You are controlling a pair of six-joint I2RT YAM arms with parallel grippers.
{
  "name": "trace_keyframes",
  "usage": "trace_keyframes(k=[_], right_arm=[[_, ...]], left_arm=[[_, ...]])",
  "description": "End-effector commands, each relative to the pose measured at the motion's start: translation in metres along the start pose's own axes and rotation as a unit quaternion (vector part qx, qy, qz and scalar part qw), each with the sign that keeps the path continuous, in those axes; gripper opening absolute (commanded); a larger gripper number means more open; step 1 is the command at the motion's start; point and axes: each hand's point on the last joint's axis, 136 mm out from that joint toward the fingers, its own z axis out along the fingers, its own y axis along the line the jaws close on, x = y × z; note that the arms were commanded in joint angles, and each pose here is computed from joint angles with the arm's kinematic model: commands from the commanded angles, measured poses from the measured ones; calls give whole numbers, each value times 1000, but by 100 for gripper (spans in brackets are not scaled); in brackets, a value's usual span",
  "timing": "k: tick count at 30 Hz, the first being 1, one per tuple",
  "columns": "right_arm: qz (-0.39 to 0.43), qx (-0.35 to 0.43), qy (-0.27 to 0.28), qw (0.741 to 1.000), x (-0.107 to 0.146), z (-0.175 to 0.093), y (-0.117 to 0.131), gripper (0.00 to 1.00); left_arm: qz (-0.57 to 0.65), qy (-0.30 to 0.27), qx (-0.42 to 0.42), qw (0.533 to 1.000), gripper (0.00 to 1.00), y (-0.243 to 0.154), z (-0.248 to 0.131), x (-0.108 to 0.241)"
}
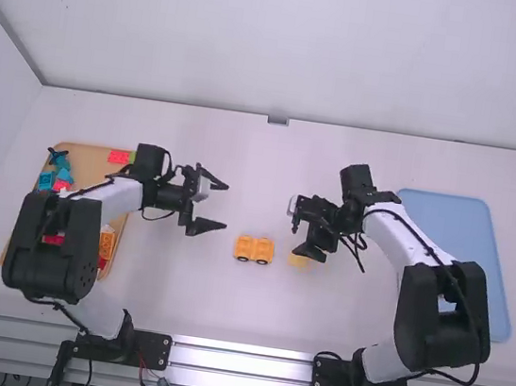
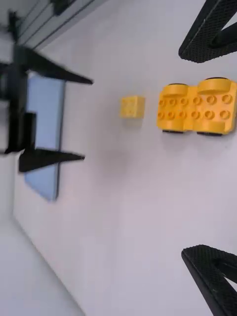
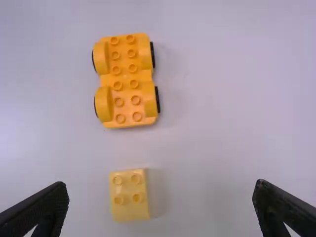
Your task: Assemble lego blocks to make yellow taxi
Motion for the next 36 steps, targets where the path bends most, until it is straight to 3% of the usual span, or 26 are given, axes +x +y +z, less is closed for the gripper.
trace_keyframes(k=[1, 4, 8, 14, 21, 31, 36], right_arm=[[-4, -18, -32, 999, 0, 4, 9, 98], [0, -9, -48, 999, 8, 10, 10, 99], [-9, 14, -113, 993, 17, 20, 13, 99], [-30, 35, -168, 985, 34, 23, 30, 96], [-35, 49, -172, 983, 39, 27, 32, 88], [-7, 30, -183, 983, 50, 51, 20, 93], [-20, -3, -179, 984, 54, 58, 22, 80]], left_arm=[[55, 8, 32, 998, 99, -20, 21, 17], [62, 20, 49, 997, 99, -29, 37, 32], [41, 22, 64, 997, 99, -38, 50, 47], [35, 2, 72, 997, 99, -45, 50, 48], [36, -2, 77, 996, 99, -50, 52, 48], [35, -19, 84, 996, 99, -53, 51, 42], [32, -19, 85, 996, 99, -53, 51, 42]])
